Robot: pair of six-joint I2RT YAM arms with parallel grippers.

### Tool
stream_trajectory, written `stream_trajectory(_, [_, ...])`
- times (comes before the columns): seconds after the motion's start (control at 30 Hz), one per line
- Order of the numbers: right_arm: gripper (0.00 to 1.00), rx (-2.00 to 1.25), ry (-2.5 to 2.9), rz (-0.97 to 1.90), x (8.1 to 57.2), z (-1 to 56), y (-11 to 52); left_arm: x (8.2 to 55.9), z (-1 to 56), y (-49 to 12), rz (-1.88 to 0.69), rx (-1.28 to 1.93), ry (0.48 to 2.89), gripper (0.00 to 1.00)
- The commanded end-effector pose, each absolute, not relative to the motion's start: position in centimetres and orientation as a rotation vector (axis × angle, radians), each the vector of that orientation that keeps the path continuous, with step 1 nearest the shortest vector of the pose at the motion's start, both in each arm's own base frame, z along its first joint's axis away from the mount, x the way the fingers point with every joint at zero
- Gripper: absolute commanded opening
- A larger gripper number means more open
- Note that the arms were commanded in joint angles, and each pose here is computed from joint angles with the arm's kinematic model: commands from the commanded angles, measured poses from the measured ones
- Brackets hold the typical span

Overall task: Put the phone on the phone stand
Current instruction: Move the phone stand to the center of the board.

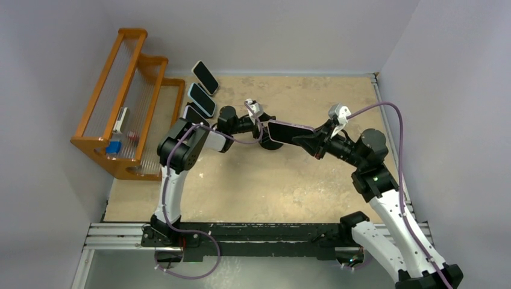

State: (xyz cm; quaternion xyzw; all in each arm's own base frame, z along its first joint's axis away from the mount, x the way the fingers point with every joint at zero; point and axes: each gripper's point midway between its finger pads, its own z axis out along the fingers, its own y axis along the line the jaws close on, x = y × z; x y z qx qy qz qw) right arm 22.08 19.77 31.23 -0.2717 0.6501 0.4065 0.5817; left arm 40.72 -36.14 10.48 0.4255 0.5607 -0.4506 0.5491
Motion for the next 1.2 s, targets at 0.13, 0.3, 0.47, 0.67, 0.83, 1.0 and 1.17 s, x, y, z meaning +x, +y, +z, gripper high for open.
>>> stream_trajectory(0.13, [0.00, -0.712, 1.370, 0.930, 21.8, 35.5, 20.2, 43.6, 10.2, -38.1, -1.095, 1.037, 1.313, 0.66])
stream_trajectory(0.3, [0.00, -0.716, 1.376, 0.915, 22.4, 34.6, 20.2, 43.6, 9.0, -38.3, -1.233, 1.150, 1.339, 0.22])
stream_trajectory(0.47, [0.00, -0.770, 1.289, 0.921, 22.7, 34.0, 20.9, 42.7, 9.4, -35.3, -1.329, 1.240, 1.294, 0.00])
stream_trajectory(0.67, [0.00, -0.791, 1.172, 1.003, 24.7, 32.0, 22.8, 41.4, 9.7, -32.3, -1.433, 1.332, 1.272, 0.00])
stream_trajectory(0.83, [0.00, -0.700, 1.388, 1.012, 29.3, 27.4, 23.4, 41.1, 10.1, -31.2, -1.413, 1.315, 1.251, 0.00])
stream_trajectory(1.0, [0.00, -0.593, 1.326, 0.991, 29.9, 27.9, 22.7, 41.9, 9.5, -30.9, -1.356, 1.260, 1.278, 0.00])
stream_trajectory(1.17, [0.00, -0.652, 1.309, 1.045, 30.7, 27.2, 24.1, 42.2, 8.7, -31.0, -1.359, 1.224, 1.297, 0.00])
